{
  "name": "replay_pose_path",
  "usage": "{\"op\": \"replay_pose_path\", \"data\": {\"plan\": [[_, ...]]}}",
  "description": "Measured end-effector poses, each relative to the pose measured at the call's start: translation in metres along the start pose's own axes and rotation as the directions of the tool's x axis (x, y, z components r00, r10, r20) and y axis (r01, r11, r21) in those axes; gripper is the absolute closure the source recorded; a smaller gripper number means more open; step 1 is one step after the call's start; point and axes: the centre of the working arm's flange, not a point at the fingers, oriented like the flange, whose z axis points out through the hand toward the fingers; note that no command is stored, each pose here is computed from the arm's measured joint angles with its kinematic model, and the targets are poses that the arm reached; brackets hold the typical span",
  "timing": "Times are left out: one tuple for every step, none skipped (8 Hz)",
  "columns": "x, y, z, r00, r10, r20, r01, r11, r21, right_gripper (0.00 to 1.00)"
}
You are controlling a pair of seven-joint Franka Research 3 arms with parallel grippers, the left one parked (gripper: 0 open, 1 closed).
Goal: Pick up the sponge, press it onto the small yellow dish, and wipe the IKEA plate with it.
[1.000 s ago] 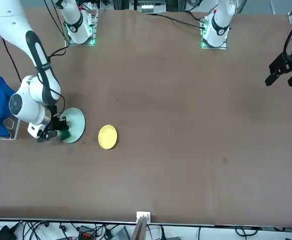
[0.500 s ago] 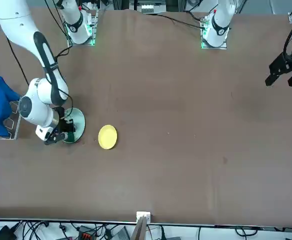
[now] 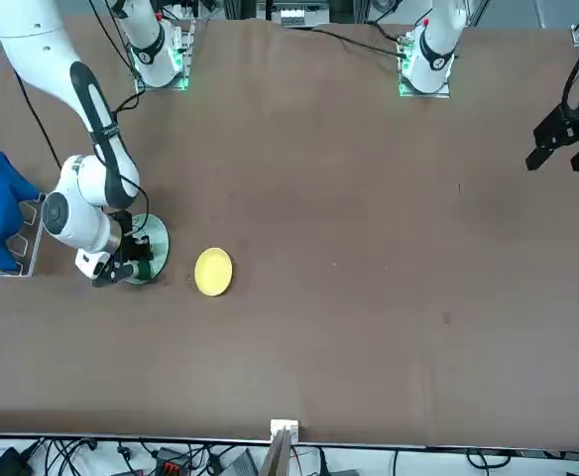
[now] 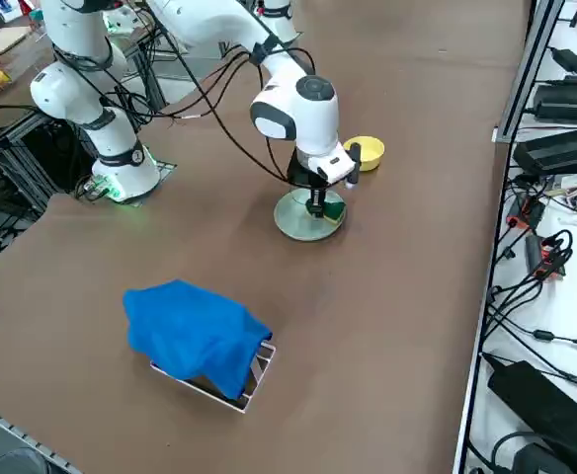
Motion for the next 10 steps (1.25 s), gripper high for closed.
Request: {"op": "replay_pose_path", "data": {"plan": [[-0.001,-0.001,-0.005,1.0,0.001,0.018,-0.001,1.0,0.006,0.89],[-0.003,-0.003,-0.016,0.999,0.008,0.035,-0.009,1.0,0.012,0.89],[-0.006,-0.007,-0.036,0.998,0.023,0.054,-0.024,1.0,0.017,0.89],[-0.011,-0.012,-0.059,0.996,0.044,0.071,-0.045,0.999,0.02,0.89],[-0.018,-0.019,-0.082,0.995,0.061,0.077,-0.063,0.998,0.022,0.89],[-0.026,-0.035,-0.093,0.994,0.082,0.071,-0.083,0.996,0.022,0.89],[-0.035,-0.061,-0.091,0.992,0.109,0.057,-0.11,0.994,0.019,0.89],[-0.044,-0.097,-0.078,0.989,0.146,0.026,-0.147,0.989,0.016,0.89],[-0.054,-0.134,-0.06,0.984,0.18,-0.001,-0.18,0.983,0.018,0.89],[-0.062,-0.165,-0.044,0.977,0.211,-0.02,-0.211,0.977,0.023,0.89]]}}
